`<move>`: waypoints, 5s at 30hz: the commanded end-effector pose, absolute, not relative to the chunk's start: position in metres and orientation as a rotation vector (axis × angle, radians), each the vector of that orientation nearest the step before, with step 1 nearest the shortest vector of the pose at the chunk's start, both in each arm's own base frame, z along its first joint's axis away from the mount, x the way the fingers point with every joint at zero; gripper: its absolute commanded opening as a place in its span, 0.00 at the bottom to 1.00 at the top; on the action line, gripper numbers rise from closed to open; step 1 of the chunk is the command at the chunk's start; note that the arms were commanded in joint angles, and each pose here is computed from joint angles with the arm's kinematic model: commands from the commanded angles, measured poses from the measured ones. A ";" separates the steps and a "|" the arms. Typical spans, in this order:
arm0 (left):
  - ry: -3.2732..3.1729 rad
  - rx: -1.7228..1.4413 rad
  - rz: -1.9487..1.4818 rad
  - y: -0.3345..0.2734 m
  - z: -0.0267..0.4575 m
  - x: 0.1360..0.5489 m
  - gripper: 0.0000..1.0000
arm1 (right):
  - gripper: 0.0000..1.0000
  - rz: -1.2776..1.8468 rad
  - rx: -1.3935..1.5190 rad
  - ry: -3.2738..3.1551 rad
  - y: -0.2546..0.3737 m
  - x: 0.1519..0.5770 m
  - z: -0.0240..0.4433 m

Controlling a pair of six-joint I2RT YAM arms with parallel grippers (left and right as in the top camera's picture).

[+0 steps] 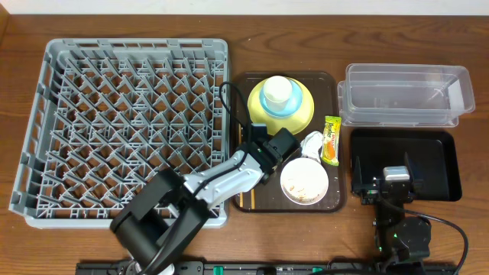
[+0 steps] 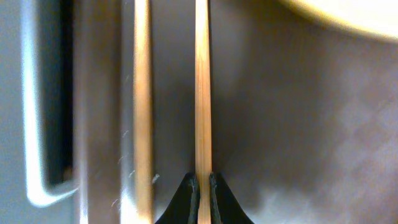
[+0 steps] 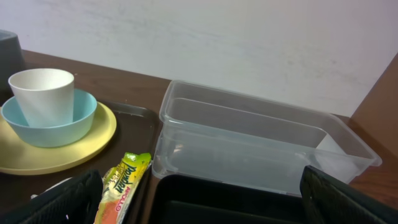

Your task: Sort waste into correct bins and load items into the dishwasher rack

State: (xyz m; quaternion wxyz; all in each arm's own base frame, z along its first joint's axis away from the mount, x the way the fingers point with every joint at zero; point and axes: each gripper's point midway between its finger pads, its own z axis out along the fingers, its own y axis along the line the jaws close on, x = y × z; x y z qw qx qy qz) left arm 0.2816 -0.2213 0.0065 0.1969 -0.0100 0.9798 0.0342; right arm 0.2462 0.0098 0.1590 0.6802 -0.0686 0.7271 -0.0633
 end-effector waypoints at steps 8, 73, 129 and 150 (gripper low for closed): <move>2.512 0.103 -0.143 -0.221 0.131 0.285 0.06 | 0.99 -0.151 -0.162 1.637 0.009 0.246 0.157; 2.571 -0.122 -0.316 -0.161 0.173 0.257 0.42 | 0.99 -0.151 -0.162 1.637 0.009 0.246 0.157; 2.711 0.066 0.219 -0.202 -0.009 0.271 0.36 | 0.99 -0.151 -0.162 1.637 0.009 0.246 0.157; 2.782 0.088 0.042 -0.227 -0.019 0.264 0.36 | 0.99 -0.151 -0.162 1.637 0.009 0.246 0.157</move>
